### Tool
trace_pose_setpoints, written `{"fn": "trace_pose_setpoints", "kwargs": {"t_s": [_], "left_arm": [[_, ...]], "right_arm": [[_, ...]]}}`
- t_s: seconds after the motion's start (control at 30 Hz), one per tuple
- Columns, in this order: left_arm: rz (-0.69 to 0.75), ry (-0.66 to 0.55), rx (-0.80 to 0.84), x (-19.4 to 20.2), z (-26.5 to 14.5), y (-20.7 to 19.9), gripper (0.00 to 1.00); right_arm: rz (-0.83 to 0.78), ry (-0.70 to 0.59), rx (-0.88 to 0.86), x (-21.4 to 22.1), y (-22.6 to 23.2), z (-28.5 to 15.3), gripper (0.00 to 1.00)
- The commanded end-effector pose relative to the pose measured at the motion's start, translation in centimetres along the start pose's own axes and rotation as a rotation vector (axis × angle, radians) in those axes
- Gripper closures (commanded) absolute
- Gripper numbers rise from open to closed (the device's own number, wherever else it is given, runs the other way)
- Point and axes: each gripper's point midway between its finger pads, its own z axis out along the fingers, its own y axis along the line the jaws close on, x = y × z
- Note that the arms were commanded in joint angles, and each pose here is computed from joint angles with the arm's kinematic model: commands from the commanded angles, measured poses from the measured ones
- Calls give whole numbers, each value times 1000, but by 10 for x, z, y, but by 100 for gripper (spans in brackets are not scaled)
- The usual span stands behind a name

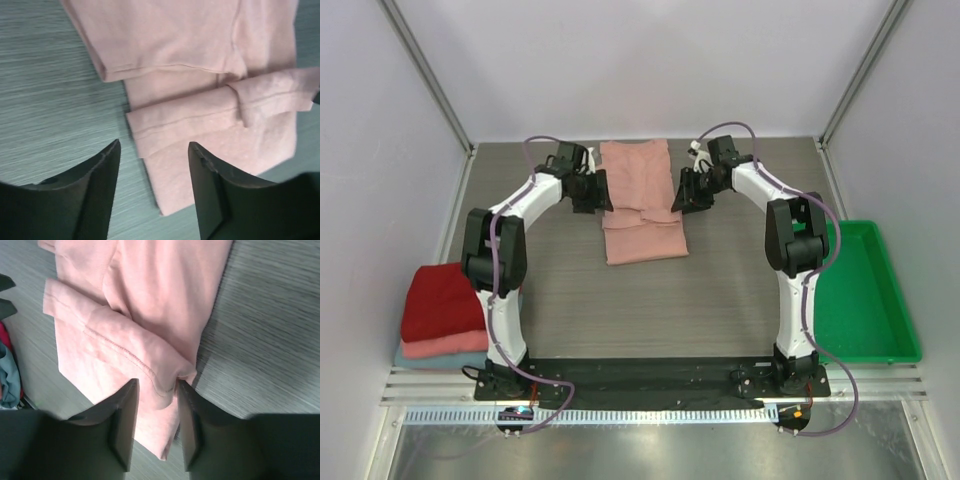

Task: Fold and stack the t-shirts
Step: Fold the tshirt

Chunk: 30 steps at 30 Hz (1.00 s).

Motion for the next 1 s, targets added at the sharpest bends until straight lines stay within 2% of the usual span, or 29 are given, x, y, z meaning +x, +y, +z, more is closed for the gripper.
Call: {"fn": "trace_pose_setpoints", "kwargs": {"t_s": [0.0,0.13,0.23,0.3,0.4,0.43,0.5,0.7,0.97], "left_arm": [[5,-69,-110,-20,-17,15,41],[-58,-125,-212,-8,-67,23,39],[-90,-42,-108,29,-75,8,41],[-114,54,-26,61,-69,0,41],[-202,127,6,91,-55,1,41],[-228,138,69,93,-53,-10,41],[-285,187,105,110,-45,-13,39],[-363,212,128,123,-31,-12,32],[-404,224,158,122,-14,-14,32]], "right_arm": [[-45,-79,32,-26,-2,-18,48],[-22,-119,42,-24,-7,-61,46],[65,-39,4,15,-13,-73,46],[144,46,-31,53,-18,-69,47],[237,118,-118,87,-14,-63,48],[273,130,-140,92,-10,-60,48],[309,138,-201,99,-6,-55,48],[357,149,-261,100,-2,-42,48],[351,166,-268,101,1,-32,48]]}}
